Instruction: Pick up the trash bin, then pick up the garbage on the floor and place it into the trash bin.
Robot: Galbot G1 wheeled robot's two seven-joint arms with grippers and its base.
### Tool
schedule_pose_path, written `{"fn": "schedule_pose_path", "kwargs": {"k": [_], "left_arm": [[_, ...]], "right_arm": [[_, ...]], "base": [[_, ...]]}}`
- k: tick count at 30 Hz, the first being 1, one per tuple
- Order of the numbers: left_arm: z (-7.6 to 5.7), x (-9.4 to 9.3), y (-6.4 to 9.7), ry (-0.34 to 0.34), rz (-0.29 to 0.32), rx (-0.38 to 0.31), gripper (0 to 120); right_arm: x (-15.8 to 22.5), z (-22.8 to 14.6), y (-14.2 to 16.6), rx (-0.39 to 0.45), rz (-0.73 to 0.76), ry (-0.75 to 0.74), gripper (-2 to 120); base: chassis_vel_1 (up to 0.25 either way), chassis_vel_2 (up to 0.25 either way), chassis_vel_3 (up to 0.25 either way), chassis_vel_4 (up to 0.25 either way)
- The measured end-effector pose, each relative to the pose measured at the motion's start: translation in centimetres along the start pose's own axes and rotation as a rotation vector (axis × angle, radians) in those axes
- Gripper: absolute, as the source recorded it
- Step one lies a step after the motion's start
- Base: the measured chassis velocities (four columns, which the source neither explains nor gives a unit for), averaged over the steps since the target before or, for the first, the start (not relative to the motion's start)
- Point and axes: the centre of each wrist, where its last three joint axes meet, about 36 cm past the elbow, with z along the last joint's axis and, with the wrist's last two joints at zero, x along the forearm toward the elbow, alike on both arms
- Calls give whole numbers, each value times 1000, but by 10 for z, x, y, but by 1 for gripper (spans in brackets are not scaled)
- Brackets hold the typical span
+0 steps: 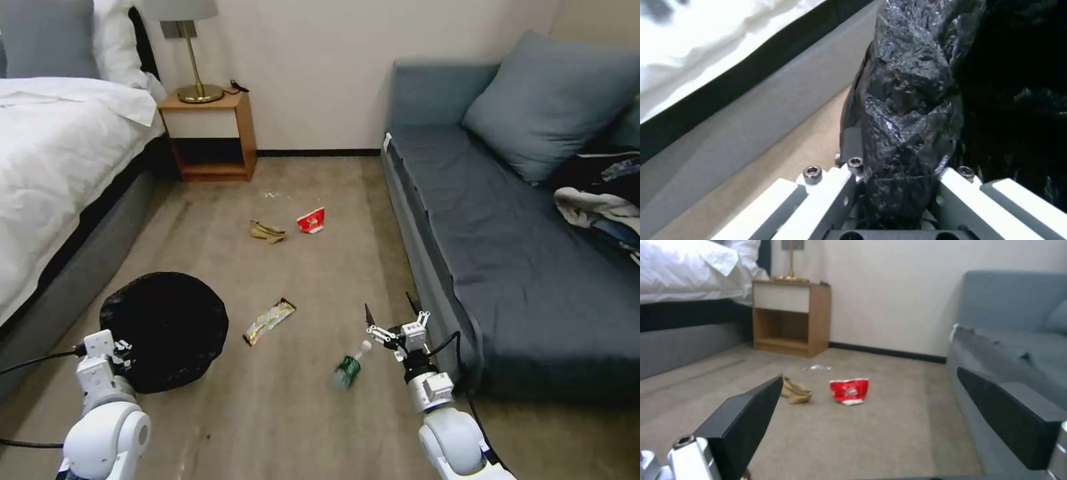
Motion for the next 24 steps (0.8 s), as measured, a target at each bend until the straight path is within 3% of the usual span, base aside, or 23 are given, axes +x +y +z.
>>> {"fn": "schedule_pose_path", "kwargs": {"k": [3,6,7,11,12,14,21,24], "left_arm": [[0,0,0,-3,-1,0,2],[1,-1,1,-8,-6,2,2],[1,-1,1,-8,-6,2,2],[2,-2,1,-10,-12,4,2],[2,-2,1,-10,-12,4,2],[4,-4,1,-14,-20,7,2],[7,-6,2,-18,-31,8,2],[5,-3,1,-21,-27,13,2]], "right_arm": [[0,-2,1,-15,-15,25,100],[-5,-15,10,-39,13,207,100],[-5,-15,10,-39,13,207,100],[-32,-56,32,-168,67,584,100],[-32,-56,32,-168,67,584,100],[-51,-67,42,-207,50,752,100],[-90,-37,67,-184,81,1012,100],[-94,-10,82,-96,106,1074,100]], "base": [[-103,102,121,-117],[-16,18,4,-10],[0,0,0,0],[21,-20,-20,27],[0,0,0,0],[0,0,0,0],[0,0,0,0],[0,0,0,0]]}}
